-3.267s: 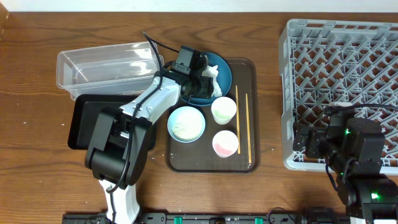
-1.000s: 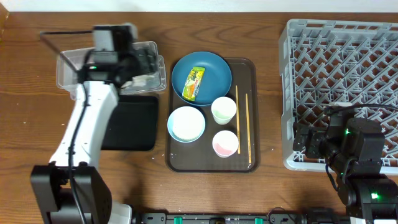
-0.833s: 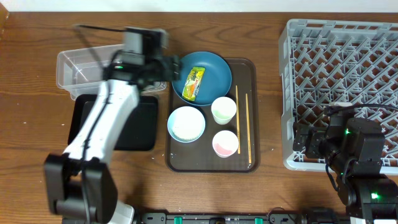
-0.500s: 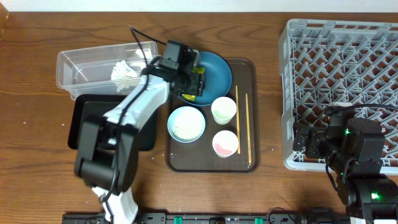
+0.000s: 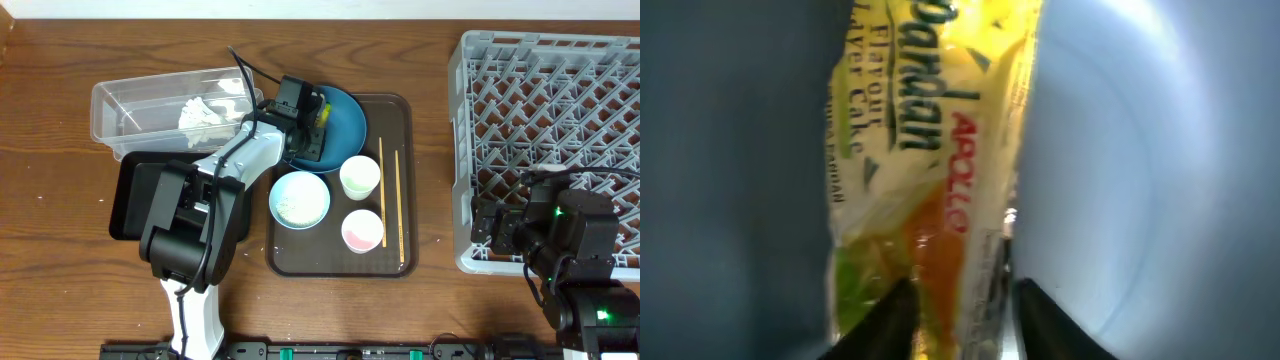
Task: Sort waste into correct bins and load items into the dishwasher rack
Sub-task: 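Grasp the green snack wrapper on the blue plate with the left gripper, then drop the green wrapper into the clear plastic bin with the left gripper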
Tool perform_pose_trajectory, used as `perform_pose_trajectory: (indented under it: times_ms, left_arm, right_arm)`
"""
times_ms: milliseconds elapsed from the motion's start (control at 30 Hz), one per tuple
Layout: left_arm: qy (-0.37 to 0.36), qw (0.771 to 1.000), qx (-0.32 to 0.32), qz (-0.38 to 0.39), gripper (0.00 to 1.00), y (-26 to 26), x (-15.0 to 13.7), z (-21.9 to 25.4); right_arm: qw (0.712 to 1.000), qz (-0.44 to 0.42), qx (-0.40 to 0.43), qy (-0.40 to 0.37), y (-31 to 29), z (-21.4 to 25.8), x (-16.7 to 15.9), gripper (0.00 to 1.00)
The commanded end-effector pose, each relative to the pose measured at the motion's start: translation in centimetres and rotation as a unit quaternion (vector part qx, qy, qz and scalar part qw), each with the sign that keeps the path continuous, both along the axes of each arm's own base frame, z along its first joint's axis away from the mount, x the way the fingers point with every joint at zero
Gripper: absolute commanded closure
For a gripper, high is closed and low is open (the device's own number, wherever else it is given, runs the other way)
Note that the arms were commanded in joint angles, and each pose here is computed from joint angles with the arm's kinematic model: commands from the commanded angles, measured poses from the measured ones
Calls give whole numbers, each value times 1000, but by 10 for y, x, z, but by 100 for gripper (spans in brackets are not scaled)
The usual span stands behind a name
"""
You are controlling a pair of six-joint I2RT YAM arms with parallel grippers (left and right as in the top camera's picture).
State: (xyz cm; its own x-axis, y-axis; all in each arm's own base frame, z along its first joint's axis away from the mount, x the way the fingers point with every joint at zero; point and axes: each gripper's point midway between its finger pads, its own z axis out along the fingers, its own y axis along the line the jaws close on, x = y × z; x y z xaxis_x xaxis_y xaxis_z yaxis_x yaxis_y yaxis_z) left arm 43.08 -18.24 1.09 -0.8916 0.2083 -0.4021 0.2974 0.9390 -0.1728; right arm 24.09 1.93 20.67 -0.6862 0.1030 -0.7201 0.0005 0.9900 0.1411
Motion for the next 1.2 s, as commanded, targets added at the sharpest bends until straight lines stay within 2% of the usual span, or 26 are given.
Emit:
perform_pose_trajectory:
  times_ms: [0,133,400,600,767,1000,1067,1167]
  left_arm:
    - [-4,1000,6,-1,78,0,3,1]
    - [-25,1000,-1,-1,94,-1,7,21]
    - [-108,994,-27,11,94,8,11,112]
    - [-161,983,19,88,95,71,12,166]
    - [-166,973,39,154,94,130,20,171]
    - [-134,965,56,219,94,192,28,144]
    - [-122,964,60,228,89,201,28,134]
    - [-117,963,62,236,54,209,28,129]
  right_arm:
    - [1000,4,5,-10,3,8,1,1]
    - [1000,4,5,-10,3,8,1,1]
    - [1000,4,5,-9,3,8,1,1]
    - [1000,4,5,-10,3,8,1,1]
    - [1000,4,5,-10,3,8,1,1]
    - [1000,4,5,-10,3,8,1,1]
    - [1000,4,5,-10,3,8,1,1]
    - [1000,4,5,-10,3,8,1,1]
